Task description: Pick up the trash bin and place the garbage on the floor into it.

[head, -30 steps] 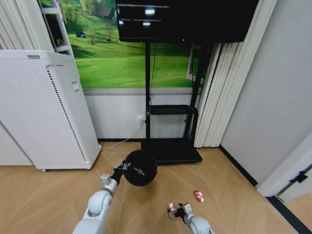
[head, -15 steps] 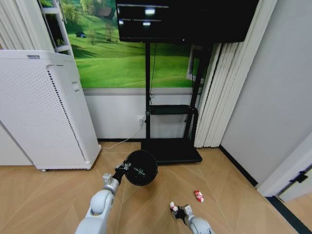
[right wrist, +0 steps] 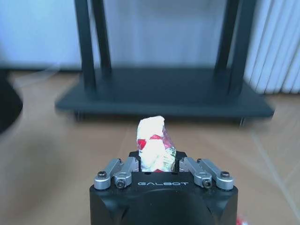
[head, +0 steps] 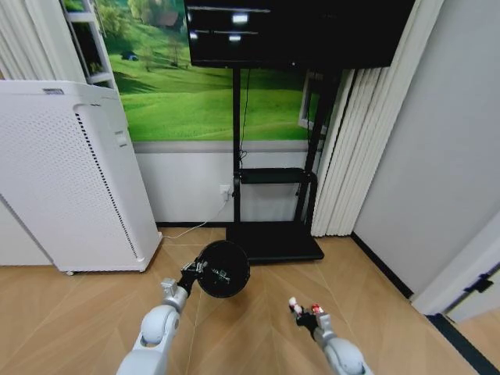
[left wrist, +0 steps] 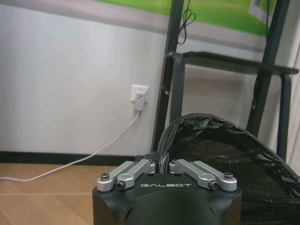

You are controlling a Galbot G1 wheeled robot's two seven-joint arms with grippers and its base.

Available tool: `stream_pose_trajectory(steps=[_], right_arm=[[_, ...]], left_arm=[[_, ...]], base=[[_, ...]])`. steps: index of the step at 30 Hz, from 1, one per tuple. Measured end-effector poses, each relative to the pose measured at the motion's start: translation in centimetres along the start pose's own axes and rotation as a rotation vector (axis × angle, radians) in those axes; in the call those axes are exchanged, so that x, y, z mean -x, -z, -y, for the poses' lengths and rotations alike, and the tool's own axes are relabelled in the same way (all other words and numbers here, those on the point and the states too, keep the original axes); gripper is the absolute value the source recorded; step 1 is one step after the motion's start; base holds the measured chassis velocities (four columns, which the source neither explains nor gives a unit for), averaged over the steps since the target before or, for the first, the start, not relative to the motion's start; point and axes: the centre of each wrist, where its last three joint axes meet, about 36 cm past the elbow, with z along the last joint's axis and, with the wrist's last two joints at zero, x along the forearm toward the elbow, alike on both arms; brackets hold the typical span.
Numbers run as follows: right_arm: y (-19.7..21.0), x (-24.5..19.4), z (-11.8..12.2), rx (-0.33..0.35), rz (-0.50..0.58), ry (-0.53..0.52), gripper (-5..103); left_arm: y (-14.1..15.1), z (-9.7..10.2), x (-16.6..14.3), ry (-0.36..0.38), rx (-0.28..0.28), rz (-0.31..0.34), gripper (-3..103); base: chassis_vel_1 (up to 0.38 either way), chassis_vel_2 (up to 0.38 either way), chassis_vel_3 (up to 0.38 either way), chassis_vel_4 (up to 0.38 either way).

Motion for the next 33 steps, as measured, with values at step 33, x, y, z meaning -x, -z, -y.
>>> stream_pose_trajectory(steps=[33], right_arm=[[9.1, -2.9, -10.8, 0.074, 0.132, 0.251, 71]], left_arm=[[-3.0, 13.6, 7.3, -0.241, 0.053, -0.089, 7]], base=[[0.000, 0.000, 0.000, 0.000]])
